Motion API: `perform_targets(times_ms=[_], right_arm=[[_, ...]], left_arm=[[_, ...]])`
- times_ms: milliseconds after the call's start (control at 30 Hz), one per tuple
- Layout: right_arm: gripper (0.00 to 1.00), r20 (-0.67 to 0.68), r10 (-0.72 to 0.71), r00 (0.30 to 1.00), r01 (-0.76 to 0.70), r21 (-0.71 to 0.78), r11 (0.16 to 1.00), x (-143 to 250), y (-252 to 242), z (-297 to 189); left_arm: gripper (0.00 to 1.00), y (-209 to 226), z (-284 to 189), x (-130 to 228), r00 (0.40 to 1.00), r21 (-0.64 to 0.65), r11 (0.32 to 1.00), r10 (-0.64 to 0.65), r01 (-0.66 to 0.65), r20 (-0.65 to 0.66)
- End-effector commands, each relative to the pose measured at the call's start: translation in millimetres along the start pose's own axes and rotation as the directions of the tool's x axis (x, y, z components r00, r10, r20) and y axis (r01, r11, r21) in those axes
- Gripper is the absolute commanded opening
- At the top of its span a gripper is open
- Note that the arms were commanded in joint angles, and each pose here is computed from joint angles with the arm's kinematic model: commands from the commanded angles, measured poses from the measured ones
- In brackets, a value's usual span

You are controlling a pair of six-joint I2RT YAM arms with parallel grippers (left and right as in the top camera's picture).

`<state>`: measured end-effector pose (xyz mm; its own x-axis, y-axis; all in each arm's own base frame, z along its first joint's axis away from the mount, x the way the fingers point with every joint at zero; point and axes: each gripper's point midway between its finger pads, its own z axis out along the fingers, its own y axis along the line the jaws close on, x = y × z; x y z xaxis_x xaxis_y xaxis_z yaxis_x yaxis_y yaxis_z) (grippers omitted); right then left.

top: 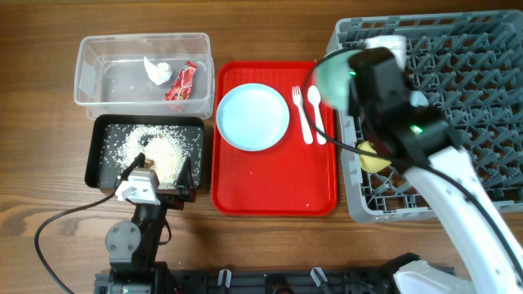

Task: Sort waste into correct bins and load items into the dishwasher rack
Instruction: 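Carry the second blue bowl to the rack's back corner and release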

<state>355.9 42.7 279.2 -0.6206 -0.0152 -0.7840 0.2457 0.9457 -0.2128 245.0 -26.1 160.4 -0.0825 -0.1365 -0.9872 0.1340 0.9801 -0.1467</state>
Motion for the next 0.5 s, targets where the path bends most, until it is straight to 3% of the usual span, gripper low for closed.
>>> perform_targets(times_ms=[0, 233, 467], right_arm=[[0.04, 0.178, 0.146, 0.973, -0.210, 0.430, 0.878, -22, -98, -14], [0.04, 0.128, 0.153, 0.980, -0.197, 0.737, 0.647, -4, -187, 2], [0.05, -0.016, 0.174, 0.985, -0.086, 0.821, 0.565, 25, -216, 46]], left_arm=[[1.00, 3, 0, 1, 1.000, -0.015, 1.000, 0.011, -0.011, -0.001], [1.00, 3, 0, 1, 1.000, -0.015, 1.000, 0.011, -0.011, -0.001], [1.00, 3, 0, 1, 1.000, -0.015, 1.000, 0.011, -0.011, -0.001]])
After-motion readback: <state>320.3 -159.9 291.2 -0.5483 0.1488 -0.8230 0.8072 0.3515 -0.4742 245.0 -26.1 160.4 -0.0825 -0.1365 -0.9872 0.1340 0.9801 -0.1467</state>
